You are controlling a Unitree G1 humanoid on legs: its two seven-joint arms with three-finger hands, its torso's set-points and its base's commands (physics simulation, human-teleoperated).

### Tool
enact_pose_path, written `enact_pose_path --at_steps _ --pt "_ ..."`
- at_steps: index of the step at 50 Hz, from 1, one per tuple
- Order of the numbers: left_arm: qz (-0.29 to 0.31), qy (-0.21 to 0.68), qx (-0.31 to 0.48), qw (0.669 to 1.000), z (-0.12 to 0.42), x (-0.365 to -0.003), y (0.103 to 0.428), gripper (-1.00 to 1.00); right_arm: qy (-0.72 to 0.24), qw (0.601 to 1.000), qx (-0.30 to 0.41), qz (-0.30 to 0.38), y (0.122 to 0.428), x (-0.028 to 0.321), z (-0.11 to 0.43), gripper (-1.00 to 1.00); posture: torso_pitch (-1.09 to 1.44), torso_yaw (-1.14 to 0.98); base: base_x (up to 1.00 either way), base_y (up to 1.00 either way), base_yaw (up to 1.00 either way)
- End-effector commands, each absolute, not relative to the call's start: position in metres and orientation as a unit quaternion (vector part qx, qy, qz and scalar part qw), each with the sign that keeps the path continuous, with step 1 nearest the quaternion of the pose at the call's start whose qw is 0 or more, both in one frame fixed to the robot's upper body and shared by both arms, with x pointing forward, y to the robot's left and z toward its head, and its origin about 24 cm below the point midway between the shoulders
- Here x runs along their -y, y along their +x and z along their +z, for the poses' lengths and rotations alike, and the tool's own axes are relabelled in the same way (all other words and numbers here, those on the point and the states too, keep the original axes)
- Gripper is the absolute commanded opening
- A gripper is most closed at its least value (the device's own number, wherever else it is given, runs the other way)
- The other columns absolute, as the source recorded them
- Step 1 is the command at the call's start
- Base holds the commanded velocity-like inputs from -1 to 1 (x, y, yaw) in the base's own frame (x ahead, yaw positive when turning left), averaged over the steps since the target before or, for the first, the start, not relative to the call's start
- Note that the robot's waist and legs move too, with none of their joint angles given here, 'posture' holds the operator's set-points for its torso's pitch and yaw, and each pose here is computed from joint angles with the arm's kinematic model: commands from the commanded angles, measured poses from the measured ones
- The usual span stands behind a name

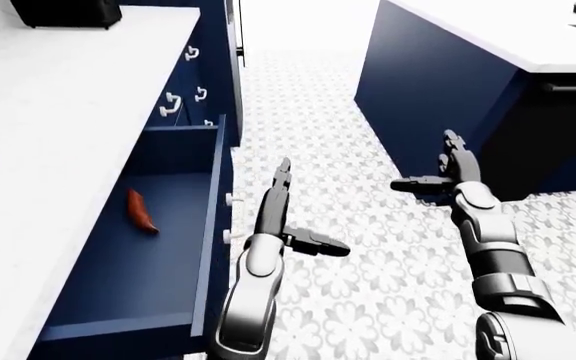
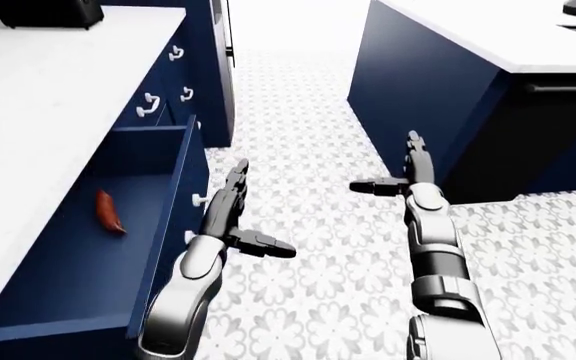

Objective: Close the right drawer.

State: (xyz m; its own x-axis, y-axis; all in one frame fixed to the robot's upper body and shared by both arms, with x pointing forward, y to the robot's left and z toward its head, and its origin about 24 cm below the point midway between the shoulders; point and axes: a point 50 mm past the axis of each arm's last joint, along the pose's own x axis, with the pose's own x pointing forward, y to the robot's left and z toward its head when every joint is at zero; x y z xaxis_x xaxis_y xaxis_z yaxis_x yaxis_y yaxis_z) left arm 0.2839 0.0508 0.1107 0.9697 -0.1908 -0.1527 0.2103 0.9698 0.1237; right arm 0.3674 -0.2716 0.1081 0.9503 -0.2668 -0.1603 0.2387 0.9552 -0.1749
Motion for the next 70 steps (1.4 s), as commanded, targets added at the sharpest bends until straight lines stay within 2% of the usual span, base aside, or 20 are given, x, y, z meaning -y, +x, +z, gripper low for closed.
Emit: enact_pose_path --at_steps 1,24,33,51,70 --pt "-0.104 0.053 -0.022 0.993 0.121 -0.048 0.289 1.00 -0.083 0.987 -0.036 -0.132 0.373 0.273 0.135 1.00 0.00 0.00 0.00 0.00 0.00" --pt "-0.076 0.011 -0.065 0.995 0.062 -0.074 0.302 1.00 -0.086 0.987 -0.039 -0.131 0.374 0.272 0.131 1.00 0.00 0.00 0.00 0.00 0.00" --pt "-0.050 -0.005 -0.084 0.995 0.039 -0.095 0.308 1.00 -0.088 0.987 -0.039 -0.131 0.372 0.271 0.129 1.00 0.00 0.00 0.00 0.00 0.00" --pt "0.007 -0.036 -0.093 0.995 0.024 -0.144 0.310 1.00 -0.091 0.986 -0.037 -0.133 0.371 0.272 0.135 1.00 0.00 0.00 0.00 0.00 0.00" --pt "0.041 -0.036 -0.082 0.995 0.036 -0.171 0.306 1.00 -0.092 0.986 -0.038 -0.131 0.372 0.270 0.131 1.00 0.00 0.00 0.00 0.00 0.00"
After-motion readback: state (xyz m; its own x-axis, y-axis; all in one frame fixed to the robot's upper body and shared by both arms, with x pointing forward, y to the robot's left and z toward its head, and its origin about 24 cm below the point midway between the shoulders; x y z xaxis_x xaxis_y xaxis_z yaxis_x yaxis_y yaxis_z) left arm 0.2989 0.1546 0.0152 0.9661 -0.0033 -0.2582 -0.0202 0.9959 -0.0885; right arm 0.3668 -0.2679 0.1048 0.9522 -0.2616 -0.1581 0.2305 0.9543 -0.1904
